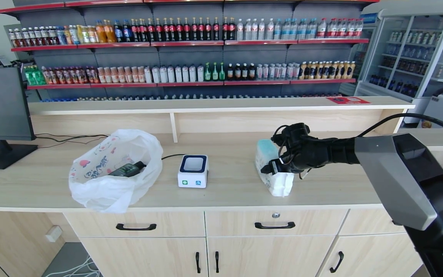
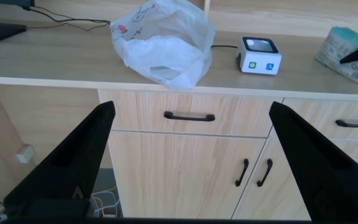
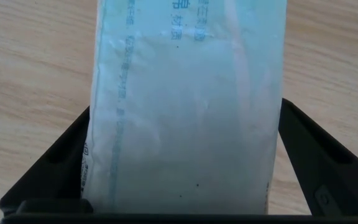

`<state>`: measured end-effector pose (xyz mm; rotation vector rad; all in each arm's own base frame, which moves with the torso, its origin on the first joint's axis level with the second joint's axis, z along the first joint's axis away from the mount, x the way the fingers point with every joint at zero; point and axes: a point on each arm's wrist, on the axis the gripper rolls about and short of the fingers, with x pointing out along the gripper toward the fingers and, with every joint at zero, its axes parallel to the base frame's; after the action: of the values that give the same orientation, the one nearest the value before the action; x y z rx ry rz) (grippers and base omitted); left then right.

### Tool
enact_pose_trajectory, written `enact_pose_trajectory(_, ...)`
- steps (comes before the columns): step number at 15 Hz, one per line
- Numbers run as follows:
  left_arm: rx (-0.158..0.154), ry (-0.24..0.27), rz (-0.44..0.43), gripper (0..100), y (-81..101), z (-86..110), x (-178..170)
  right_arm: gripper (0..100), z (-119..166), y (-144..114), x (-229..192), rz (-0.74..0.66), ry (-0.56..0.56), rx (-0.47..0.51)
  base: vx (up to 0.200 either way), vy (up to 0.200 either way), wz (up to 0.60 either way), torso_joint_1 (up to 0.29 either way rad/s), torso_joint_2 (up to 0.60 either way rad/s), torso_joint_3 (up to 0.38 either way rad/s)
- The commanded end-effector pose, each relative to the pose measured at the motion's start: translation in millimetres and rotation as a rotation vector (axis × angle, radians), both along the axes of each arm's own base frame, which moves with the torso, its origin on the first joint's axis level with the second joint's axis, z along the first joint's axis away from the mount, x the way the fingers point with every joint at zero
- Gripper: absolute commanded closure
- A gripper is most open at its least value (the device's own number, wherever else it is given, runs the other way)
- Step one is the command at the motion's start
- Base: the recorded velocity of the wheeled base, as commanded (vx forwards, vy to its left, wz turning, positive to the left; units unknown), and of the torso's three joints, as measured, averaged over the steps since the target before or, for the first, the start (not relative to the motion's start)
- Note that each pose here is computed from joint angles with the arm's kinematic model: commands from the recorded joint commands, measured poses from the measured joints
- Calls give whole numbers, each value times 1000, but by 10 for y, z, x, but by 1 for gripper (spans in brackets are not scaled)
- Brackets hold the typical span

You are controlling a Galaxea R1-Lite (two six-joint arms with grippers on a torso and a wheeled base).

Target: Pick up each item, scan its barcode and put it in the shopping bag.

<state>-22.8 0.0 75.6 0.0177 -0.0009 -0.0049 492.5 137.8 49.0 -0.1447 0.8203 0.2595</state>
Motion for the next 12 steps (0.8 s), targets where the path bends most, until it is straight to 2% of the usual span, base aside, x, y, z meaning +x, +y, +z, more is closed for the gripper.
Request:
enact_pose_trajectory(1,2,-1,0,0,0,1,0,0,-214,4,5,-16,46,-25,0,0,0,0,0,0)
enact_pose_trajectory(4,2,1,-1,0,0,-1,0,0,-238,5,5,-12,51,-28,0,0,0,0,0,0)
enact_pose_trajectory(5,2,-2,0,0,0,2,0,100,-246,5,6,-12,53,-29,0,0,0,0,0,0)
enact_pose_trajectory(9,2,-2,0,0,0,2,0,100,-228,6,7,-13,49,-20,0,0,0,0,0,0)
enact_pose_trajectory(12,2,-2,0,0,0,2,0,100,-95,4,-1,-13,24,-11,0,0,0,0,0,0)
